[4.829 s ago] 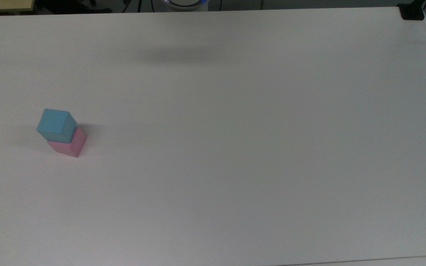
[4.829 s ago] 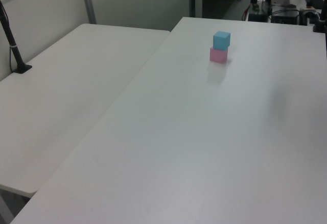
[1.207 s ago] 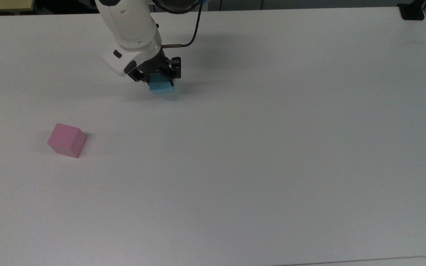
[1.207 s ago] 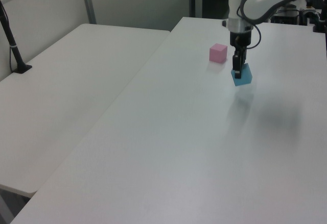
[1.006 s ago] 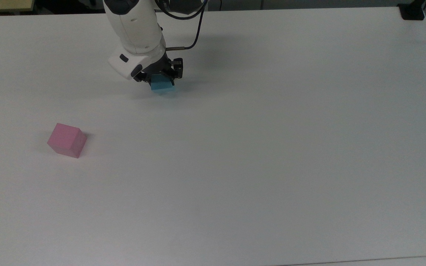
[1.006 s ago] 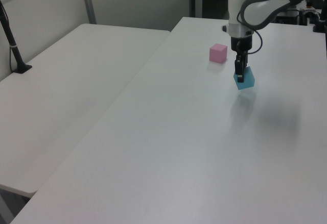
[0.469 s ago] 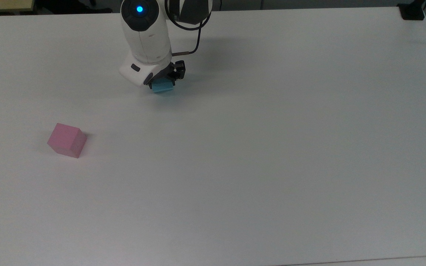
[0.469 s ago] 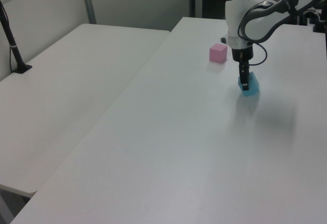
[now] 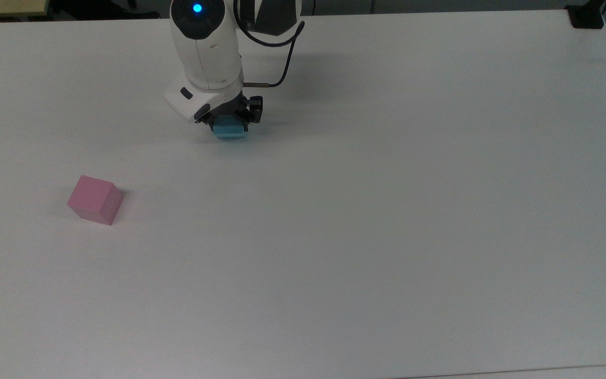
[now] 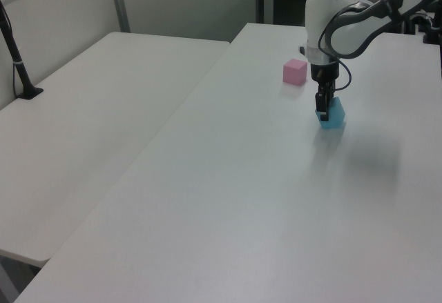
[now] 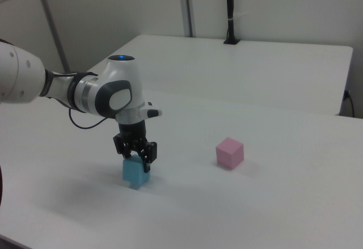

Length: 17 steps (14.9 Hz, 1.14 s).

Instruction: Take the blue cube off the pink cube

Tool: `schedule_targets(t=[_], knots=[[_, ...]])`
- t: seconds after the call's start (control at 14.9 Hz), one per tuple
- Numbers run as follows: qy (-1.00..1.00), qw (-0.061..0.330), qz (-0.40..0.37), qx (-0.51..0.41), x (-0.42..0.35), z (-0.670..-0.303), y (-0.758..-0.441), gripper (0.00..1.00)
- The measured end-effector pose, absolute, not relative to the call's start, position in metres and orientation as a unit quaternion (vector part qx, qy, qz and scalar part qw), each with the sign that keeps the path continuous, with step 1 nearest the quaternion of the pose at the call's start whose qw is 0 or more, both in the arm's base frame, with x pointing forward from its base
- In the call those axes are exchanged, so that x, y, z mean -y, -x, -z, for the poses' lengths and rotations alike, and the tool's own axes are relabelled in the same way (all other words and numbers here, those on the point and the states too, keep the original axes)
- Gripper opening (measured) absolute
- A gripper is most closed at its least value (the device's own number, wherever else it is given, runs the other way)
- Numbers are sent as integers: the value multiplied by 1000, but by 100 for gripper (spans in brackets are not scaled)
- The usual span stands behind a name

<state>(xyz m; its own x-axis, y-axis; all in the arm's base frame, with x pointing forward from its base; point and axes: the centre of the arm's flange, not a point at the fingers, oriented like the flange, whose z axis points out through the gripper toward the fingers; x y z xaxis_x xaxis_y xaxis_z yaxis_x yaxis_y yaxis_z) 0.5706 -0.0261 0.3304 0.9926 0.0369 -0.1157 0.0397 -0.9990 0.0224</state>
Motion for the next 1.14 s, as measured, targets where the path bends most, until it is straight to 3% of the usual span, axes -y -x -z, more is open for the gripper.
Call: schedule_targets(t=[0.27, 0.54, 0.67, 0.74, 1.01, 1.14], knots=[[-998, 13, 57, -14, 26, -331, -571, 100], [-999, 12, 33, -11, 28, -359, -577, 100], [-1000, 11, -8, 0, 40, -407, -585, 100], [-999, 10, -30, 12, 54, -453, -585, 100], [-999, 12, -26, 26, 73, -561, -571, 100], [-999, 11, -21, 26, 71, -598, -564, 100]])
